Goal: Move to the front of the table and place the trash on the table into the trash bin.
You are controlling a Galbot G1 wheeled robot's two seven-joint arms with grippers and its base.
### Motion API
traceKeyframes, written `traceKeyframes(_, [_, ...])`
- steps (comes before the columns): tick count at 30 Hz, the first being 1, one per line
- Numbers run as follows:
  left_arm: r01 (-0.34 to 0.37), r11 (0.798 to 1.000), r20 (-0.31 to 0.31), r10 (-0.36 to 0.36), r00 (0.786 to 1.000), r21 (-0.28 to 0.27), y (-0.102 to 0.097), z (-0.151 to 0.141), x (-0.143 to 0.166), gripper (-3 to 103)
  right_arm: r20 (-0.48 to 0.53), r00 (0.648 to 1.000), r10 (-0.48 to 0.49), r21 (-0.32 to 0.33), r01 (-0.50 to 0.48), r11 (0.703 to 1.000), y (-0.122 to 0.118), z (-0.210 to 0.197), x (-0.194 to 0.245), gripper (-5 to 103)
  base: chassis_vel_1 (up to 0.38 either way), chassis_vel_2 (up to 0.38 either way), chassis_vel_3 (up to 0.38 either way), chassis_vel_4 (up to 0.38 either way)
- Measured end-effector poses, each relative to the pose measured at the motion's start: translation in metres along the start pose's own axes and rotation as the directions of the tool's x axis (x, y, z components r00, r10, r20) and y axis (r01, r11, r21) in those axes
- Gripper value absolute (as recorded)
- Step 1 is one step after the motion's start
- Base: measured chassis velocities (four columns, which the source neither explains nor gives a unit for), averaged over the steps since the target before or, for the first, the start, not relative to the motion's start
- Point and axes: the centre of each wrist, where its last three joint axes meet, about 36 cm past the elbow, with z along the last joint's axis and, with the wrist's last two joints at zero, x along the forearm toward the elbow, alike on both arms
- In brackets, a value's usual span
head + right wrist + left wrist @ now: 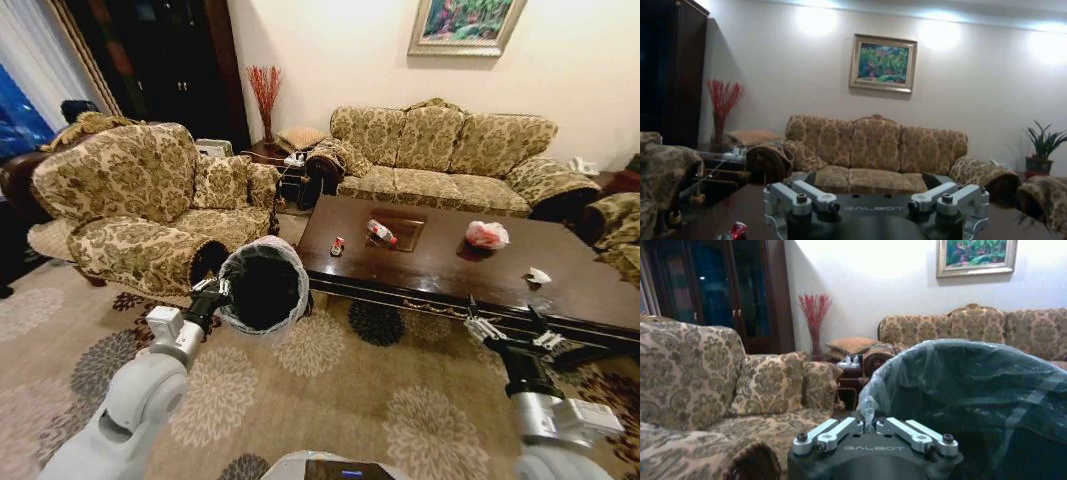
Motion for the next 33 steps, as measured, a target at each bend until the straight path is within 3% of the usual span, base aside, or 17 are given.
traceKeyframes(22, [0.009,1.000,-0.032,-0.008,0.999,0.010,0.000,0.004,-0.005,4,-0.016,1.000,0.004,-0.001,-0.004,1.000,-0.002,0.010,-0.004,100,-0.316,0.313,0.314,-0.311])
traceKeyframes(33, [0.044,0.999,-0.023,-0.044,0.999,0.016,0.001,0.005,-0.006,4,-0.099,0.992,-0.078,-0.057,0.072,0.996,-0.007,0.028,-0.017,100,-0.022,0.068,0.037,-0.020])
